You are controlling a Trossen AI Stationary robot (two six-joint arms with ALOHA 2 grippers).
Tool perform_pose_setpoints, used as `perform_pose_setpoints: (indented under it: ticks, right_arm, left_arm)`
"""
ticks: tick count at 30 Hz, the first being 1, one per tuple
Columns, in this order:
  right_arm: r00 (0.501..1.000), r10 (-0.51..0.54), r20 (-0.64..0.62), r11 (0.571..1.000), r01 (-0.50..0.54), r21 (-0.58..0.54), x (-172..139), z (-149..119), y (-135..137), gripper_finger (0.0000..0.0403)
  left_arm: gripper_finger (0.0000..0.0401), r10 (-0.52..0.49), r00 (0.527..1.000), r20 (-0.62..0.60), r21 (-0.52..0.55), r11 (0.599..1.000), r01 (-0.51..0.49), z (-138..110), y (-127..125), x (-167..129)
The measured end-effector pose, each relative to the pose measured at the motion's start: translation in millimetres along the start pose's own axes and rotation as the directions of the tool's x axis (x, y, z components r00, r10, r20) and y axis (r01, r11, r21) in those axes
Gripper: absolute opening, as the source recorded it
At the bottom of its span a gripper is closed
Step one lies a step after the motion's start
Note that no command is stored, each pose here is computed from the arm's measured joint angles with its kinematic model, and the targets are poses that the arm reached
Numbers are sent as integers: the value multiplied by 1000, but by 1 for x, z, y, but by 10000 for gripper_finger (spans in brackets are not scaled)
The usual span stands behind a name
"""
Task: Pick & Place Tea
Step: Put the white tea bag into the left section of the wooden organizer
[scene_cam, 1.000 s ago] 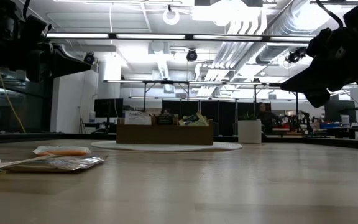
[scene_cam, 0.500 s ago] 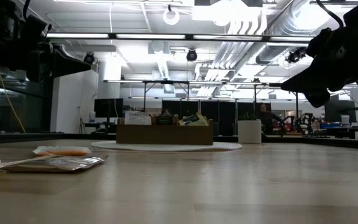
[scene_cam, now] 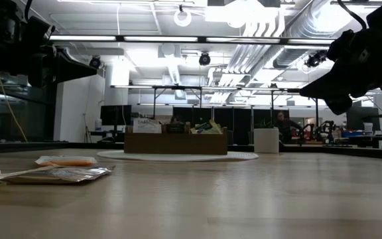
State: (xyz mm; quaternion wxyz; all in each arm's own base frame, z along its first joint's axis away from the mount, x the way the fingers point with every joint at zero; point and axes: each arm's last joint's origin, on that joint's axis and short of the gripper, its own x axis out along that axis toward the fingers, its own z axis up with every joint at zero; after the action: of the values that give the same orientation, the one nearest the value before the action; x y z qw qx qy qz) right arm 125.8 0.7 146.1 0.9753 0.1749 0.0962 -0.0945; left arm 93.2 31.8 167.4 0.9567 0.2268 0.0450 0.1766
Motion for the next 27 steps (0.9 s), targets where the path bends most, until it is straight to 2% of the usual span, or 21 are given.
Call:
perform_pose_setpoints:
  ticks: [27]
  right_arm:
    - [1000, 0, 0, 1000, 0, 0, 0, 0, 0, 12]
  left_arm:
    - [1, 0, 1000, 0, 0, 1000, 0, 0, 0, 0]
